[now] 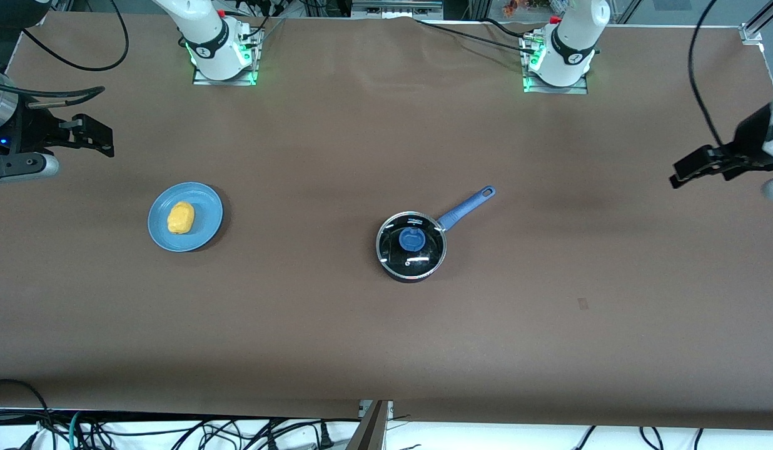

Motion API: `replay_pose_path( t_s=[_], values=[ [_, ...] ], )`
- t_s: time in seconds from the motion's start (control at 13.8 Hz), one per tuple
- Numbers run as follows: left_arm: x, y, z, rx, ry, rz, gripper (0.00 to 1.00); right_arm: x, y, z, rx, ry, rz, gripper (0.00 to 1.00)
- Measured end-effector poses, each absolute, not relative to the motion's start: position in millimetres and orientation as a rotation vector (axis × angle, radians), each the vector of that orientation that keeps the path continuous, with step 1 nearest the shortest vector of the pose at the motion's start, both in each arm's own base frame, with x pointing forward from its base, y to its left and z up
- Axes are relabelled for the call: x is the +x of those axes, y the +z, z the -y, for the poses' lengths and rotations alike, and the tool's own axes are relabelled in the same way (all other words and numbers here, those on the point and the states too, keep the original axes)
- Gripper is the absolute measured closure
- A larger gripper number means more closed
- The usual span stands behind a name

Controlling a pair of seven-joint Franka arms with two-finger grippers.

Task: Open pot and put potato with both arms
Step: 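Reach the left gripper to the blue knob of the glass lid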

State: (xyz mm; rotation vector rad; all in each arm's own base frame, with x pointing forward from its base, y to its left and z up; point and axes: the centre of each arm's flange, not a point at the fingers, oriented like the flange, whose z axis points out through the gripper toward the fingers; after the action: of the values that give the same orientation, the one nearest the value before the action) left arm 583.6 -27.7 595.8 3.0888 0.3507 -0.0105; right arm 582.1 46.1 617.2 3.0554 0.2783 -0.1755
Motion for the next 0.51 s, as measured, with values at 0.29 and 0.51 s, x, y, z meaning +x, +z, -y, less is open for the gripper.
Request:
replay_pose_path(
  t_s=[0.29, 0.51],
  values=[
    [603.2, 534.7, 149.6, 3.032, -0.071, -0.469, 0.0, 582.1, 617.4, -46.6, 3.055, -0.174, -0.28, 0.0],
    [606.3, 460.3, 261.1, 2.996, -0.106, -0.52, 0.0, 582.0, 617.4, -48.5, 3.055, -0.174, -0.285, 0.0]
  ],
)
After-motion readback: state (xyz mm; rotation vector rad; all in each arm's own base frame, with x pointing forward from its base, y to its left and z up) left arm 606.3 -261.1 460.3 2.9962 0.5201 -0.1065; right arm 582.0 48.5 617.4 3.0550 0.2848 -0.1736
